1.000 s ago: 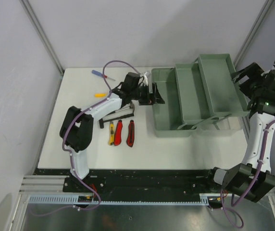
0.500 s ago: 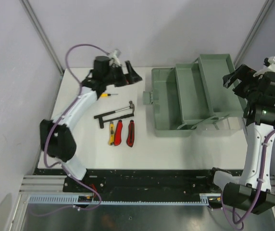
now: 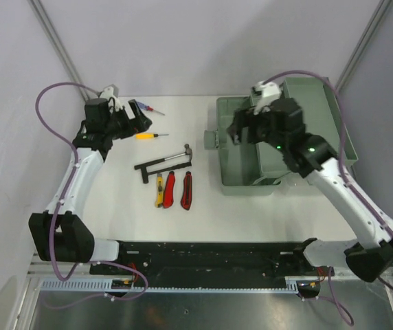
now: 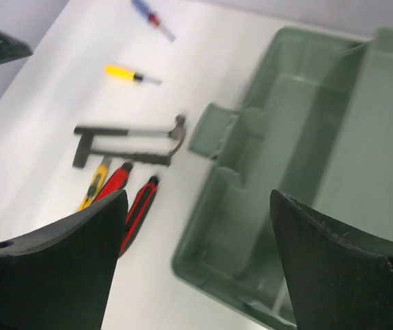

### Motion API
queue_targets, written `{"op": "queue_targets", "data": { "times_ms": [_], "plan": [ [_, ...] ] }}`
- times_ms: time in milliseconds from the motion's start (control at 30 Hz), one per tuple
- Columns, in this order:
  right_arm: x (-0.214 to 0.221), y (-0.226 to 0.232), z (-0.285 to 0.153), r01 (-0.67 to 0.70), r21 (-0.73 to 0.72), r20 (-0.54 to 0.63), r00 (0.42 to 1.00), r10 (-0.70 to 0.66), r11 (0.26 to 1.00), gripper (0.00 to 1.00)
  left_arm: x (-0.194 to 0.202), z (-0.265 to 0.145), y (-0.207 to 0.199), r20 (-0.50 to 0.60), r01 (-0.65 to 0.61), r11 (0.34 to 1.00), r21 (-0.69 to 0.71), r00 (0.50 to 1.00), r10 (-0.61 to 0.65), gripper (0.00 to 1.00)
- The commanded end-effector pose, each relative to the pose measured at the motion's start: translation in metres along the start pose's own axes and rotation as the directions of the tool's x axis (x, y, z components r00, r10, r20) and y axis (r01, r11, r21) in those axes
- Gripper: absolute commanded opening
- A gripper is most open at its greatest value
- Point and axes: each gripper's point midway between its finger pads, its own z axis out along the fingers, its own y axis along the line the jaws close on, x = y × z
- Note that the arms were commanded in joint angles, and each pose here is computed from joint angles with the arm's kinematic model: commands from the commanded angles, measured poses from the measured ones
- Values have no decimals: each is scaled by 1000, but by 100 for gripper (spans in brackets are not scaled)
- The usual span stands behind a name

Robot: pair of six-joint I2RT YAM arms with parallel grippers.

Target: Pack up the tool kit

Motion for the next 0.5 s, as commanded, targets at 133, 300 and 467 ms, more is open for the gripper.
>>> {"op": "queue_targets", "data": {
  "times_ms": [133, 300, 467],
  "plan": [
    [58, 101, 79, 8, -157, -138, 990, -30, 988, 82, 45, 2, 42, -93, -44, 988, -149, 995, 30, 99],
    [118, 128, 133, 168, -223, -275, 934, -227, 960, 77, 63, 12, 59, -146, -54, 979, -199, 989, 25, 98],
    [143, 140, 158, 167, -270, -336, 906, -256, 948, 73, 86, 46, 63, -265, -194, 968, -161, 953, 147, 90]
  ]
}}
